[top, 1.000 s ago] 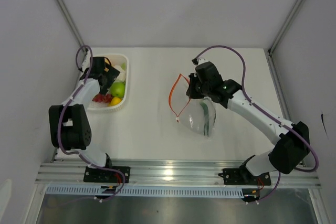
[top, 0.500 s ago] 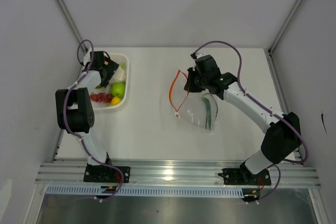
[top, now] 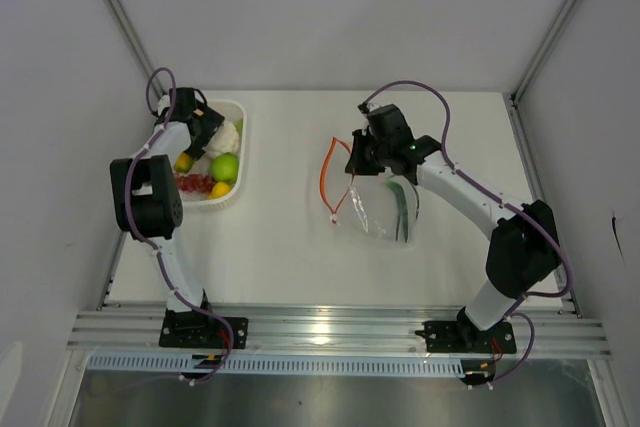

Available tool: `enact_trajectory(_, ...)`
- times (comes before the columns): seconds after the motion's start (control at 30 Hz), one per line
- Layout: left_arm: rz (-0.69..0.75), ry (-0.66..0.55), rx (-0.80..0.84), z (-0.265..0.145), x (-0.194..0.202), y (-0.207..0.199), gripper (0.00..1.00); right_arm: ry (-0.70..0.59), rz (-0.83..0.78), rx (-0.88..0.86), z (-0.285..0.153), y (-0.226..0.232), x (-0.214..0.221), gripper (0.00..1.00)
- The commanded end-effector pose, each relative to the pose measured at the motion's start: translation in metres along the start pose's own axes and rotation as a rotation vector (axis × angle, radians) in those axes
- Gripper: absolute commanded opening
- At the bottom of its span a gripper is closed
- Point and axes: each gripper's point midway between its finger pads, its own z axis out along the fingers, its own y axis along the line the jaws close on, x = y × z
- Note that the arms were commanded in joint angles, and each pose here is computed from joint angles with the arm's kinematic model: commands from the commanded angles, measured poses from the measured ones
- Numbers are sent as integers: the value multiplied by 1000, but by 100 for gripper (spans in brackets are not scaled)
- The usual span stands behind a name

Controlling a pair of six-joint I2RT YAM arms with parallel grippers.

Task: Place the food in the zip-top bag and seal the zipper
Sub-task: Pick up the fake vegetable from the bin.

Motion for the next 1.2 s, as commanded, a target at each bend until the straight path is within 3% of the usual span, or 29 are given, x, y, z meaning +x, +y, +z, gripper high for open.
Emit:
enact_trajectory(0.0,22,16,14,-5,-5,-6,99,-73,-16,-51,-11,18,-29,0)
enact_trajectory(0.27,-10,75,-42,-8,9,4,100,-89,-38,-43,-24,17,-32,0)
enact_trajectory(0.57,-7,53,-126,-18,4,14,100,-86,-41,-48,-29,11,-27,0)
enact_trajectory(0.8,45,100,-138,-3,10,14,100,-71,-33,-45,-25,2,-21,0)
enact_trajectory(1.07,40,79,-39,-2,6,-3,100,-77,-22,-49,-25,0,-22,0)
enact_trajectory(1.13,40,74,-29,-2,5,-5,95,-76,-20,-47,-25,-1,-22,0)
enact_trajectory(1.17,42,74,-27,-1,4,-6,88,-80,-21,-47,-26,0,-23,0)
